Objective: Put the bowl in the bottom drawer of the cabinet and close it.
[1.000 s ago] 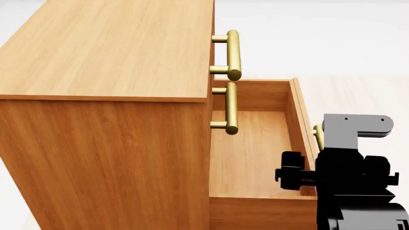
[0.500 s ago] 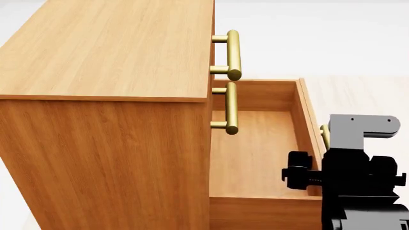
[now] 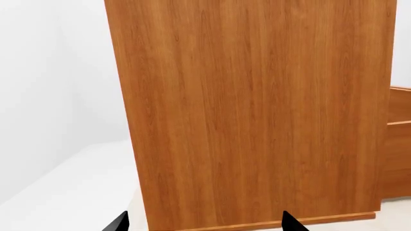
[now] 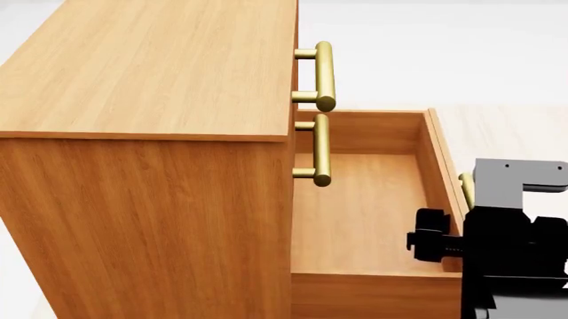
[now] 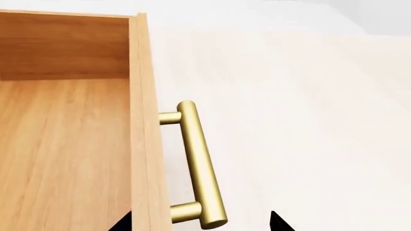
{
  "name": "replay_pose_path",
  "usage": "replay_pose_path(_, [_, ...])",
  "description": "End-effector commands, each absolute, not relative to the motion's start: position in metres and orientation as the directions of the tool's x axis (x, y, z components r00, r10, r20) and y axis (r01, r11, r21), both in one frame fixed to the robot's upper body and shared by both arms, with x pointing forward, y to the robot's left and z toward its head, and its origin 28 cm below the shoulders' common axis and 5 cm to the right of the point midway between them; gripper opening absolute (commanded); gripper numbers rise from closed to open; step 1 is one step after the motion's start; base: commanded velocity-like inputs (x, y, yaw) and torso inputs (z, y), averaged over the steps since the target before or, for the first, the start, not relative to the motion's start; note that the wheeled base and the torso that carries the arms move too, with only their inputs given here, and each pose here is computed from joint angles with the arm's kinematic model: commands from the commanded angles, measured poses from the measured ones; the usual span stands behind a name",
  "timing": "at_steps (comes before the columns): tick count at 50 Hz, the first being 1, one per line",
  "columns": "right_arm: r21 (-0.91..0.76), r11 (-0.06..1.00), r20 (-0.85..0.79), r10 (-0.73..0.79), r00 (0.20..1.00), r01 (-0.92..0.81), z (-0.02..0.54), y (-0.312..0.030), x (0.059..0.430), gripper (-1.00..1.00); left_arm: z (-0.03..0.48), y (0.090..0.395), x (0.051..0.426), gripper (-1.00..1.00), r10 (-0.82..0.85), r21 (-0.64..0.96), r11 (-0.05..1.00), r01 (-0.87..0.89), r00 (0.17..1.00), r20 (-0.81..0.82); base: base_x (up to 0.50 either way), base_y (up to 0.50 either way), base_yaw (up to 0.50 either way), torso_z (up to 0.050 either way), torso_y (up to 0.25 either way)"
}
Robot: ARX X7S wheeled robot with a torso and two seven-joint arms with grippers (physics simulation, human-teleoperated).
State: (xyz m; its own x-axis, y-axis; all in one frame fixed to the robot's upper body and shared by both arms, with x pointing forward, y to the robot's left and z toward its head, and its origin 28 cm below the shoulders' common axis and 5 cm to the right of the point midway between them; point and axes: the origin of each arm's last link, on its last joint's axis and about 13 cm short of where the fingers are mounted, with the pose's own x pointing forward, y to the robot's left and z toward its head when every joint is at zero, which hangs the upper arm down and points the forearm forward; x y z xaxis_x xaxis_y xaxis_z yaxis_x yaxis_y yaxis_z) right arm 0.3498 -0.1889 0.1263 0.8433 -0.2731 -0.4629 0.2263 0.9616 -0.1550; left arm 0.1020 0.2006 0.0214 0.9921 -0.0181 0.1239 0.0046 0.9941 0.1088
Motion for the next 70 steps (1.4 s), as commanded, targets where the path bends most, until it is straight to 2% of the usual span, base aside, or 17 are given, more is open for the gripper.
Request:
replay_pose_path(1, [-0.197,0.938,-0.429,-0.344,0.835,0.285,0.129,-0.204,0.348,1.0,0.022,0.2,0.102,1.0,-0.019,0.109,0.994,0.005,0.992,0.124,0.0,0.0,0.0,0.0,0.0])
replay_pose_path(28, [-0.211,0.928,-0.424,-0.37,0.827,0.307,0.125,-0.215,0.348,1.0,0.021,0.202,0.101,1.0,-0.014,0.099,0.995,0.001,0.992,0.126,0.0,0.0,0.0,0.0,0.0])
replay_pose_path(33, [-0.152,0.96,-0.381,-0.276,0.882,0.235,0.133,-0.209,0.342,1.0,0.021,0.201,0.102,1.0,-0.014,0.099,0.995,0.002,0.992,0.126,0.0,0.0,0.0,0.0,0.0])
replay_pose_path(44, [-0.076,0.991,-0.315,-0.13,0.94,0.112,0.149,-0.207,0.329,1.0,0.022,0.201,0.102,1.0,-0.017,0.103,0.995,0.004,0.992,0.125,0.0,0.0,0.0,0.0,0.0])
replay_pose_path(58, [-0.061,0.987,-0.187,-0.159,0.97,0.15,0.18,-0.215,0.316,1.0,0.021,0.201,0.103,1.0,-0.018,0.103,0.995,0.005,0.993,0.121,0.0,0.0,0.0,0.0,0.0])
replay_pose_path(70, [-0.058,0.973,-0.157,-0.229,0.961,0.223,0.185,-0.225,0.316,1.0,0.021,0.2,0.104,1.0,-0.018,0.102,0.995,0.006,0.993,0.118,0.0,0.0,0.0,0.0,0.0])
